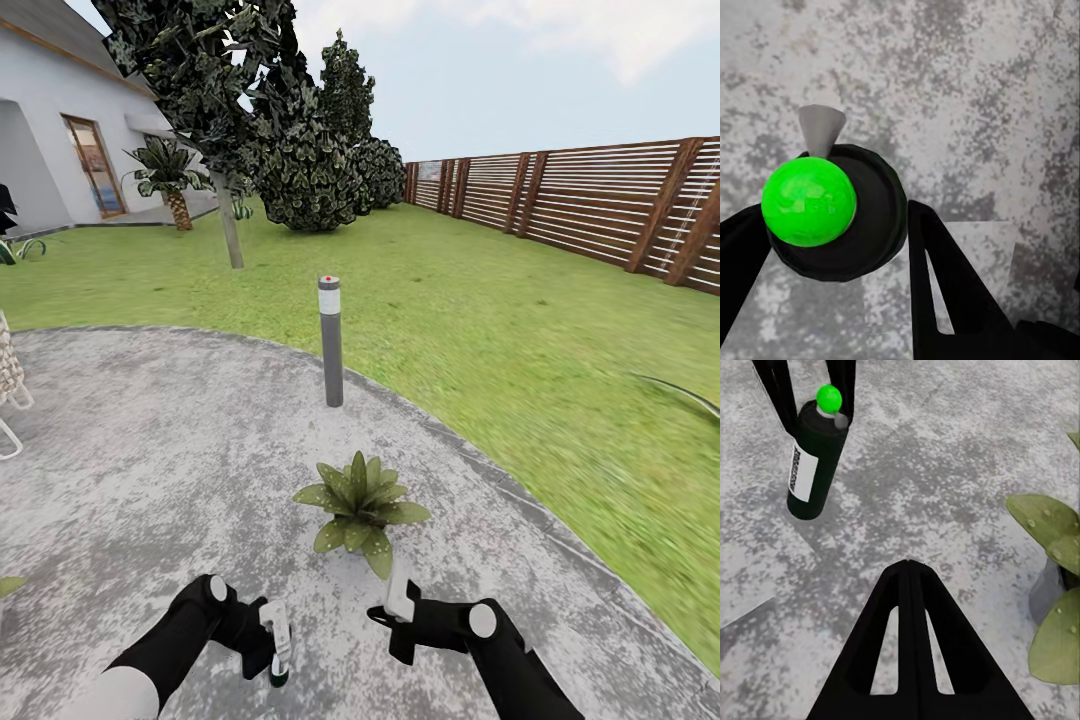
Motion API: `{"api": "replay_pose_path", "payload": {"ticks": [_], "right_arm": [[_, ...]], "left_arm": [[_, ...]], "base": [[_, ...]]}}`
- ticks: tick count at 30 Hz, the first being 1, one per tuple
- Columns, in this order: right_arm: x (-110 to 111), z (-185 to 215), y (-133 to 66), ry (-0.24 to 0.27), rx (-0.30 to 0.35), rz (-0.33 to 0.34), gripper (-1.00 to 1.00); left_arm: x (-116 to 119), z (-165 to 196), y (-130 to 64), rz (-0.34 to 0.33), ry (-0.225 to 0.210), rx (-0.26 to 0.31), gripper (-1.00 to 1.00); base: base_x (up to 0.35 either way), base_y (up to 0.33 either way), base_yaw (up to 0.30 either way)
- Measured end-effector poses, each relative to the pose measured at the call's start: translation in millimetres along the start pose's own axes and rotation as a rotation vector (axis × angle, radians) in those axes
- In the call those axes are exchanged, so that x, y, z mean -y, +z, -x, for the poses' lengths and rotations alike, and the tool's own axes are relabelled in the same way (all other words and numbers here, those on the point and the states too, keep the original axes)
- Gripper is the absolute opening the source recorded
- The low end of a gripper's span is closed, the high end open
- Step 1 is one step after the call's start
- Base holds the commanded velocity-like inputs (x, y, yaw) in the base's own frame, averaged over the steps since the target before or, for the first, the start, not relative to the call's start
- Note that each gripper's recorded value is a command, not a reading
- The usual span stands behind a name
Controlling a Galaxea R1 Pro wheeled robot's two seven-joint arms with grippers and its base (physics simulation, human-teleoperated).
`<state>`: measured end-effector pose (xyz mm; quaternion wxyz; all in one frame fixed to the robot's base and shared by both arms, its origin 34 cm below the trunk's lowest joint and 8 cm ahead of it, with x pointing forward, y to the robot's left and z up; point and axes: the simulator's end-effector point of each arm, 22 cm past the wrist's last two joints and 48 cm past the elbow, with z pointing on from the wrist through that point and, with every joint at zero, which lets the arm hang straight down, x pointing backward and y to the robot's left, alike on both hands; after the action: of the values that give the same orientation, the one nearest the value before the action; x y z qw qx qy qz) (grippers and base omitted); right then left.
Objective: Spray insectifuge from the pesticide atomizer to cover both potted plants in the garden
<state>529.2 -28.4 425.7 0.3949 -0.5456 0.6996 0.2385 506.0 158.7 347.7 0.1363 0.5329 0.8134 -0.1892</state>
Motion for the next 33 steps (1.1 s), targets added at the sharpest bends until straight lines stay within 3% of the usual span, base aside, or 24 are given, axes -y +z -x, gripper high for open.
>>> {"api": "replay_pose_path", "payload": {"ticks": [2,6,12,18,33], "right_arm": [[0,1,0.6,0.000,0.002,0.001,-1.00],[-1,1,1.0,0.001,0.002,0.001,-1.00],[-1,2,1.2,0.001,0.003,0.000,-1.00],[0,1,0.9,0.001,0.003,0.000,-1.00],[0,1,0.9,0.001,0.003,-0.001,-1.00]], "left_arm": [[1,6,1.0,0.001,0.008,0.011,-1.00],[9,26,3.9,-0.013,0.093,0.079,-1.00],[25,41,12.0,-0.049,0.120,0.112,-1.00],[48,78,26.4,-0.079,0.179,0.136,-1.00],[54,111,30.9,-0.057,0.193,0.189,-1.00]], "base": [[0.000,0.000,0.000],[0.000,0.000,0.000],[0.000,0.000,0.000],[0.000,0.000,0.000],[0.000,0.000,0.000]]}}
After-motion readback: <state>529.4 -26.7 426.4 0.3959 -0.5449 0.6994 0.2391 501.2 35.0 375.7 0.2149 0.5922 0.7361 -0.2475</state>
